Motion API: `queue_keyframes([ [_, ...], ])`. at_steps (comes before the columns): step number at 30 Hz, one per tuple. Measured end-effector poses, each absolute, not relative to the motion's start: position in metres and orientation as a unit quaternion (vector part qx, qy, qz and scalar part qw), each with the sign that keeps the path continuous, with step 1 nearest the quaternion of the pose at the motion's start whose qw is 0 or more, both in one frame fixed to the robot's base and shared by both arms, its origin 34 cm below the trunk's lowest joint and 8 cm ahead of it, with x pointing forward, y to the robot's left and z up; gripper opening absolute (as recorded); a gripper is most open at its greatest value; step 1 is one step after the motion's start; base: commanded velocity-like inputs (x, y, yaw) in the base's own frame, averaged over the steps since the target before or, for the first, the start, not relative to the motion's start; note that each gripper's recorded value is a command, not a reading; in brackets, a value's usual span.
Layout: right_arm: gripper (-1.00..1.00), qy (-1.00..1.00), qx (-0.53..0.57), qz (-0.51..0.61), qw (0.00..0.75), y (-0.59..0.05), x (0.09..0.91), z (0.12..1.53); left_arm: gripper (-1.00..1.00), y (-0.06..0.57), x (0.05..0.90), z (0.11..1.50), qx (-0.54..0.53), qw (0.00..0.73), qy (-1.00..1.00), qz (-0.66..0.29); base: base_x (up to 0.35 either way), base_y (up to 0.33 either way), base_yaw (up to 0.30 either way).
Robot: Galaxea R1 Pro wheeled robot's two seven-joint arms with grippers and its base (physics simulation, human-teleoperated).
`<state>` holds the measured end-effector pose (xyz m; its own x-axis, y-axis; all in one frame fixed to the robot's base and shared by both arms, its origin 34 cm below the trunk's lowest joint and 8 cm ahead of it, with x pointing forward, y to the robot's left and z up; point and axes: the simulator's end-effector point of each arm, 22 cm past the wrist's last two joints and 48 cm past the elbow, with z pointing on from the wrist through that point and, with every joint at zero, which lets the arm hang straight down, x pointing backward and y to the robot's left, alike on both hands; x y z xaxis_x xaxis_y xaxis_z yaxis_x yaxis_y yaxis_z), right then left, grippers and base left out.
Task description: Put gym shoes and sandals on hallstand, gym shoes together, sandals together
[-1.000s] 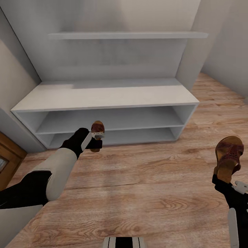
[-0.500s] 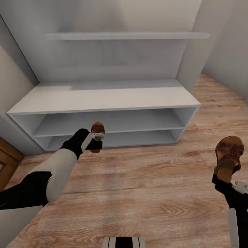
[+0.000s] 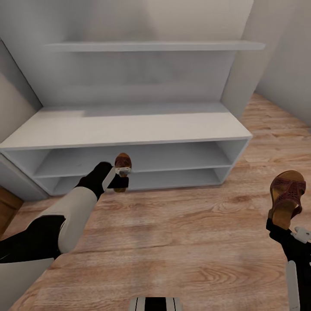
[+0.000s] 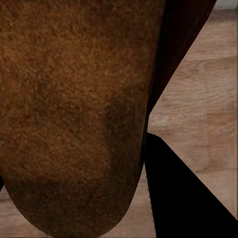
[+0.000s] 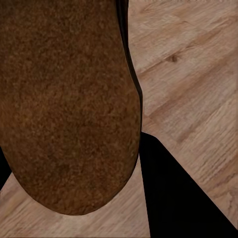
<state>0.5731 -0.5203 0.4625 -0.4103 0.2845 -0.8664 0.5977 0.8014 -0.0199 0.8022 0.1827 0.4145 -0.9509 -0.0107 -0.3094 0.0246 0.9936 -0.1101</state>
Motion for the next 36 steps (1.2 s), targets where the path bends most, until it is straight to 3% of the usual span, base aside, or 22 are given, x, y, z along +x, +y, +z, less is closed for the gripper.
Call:
queue_keyframes([
  [8, -1.00, 0.823, 0.268, -0.166, 0.472, -0.520, 0.573, 0.462, -1.00, 0.183, 0.798, 0.409, 0.004, 0.153, 0.987, -0.055, 0.208, -0.097, 0.000],
  [36, -1.00, 0.823, 0.268, -0.166, 0.472, -0.520, 0.573, 0.462, -1.00, 0.183, 0.778, 0.390, 0.002, 0.136, 0.989, -0.058, 0.005, -0.003, 0.000],
])
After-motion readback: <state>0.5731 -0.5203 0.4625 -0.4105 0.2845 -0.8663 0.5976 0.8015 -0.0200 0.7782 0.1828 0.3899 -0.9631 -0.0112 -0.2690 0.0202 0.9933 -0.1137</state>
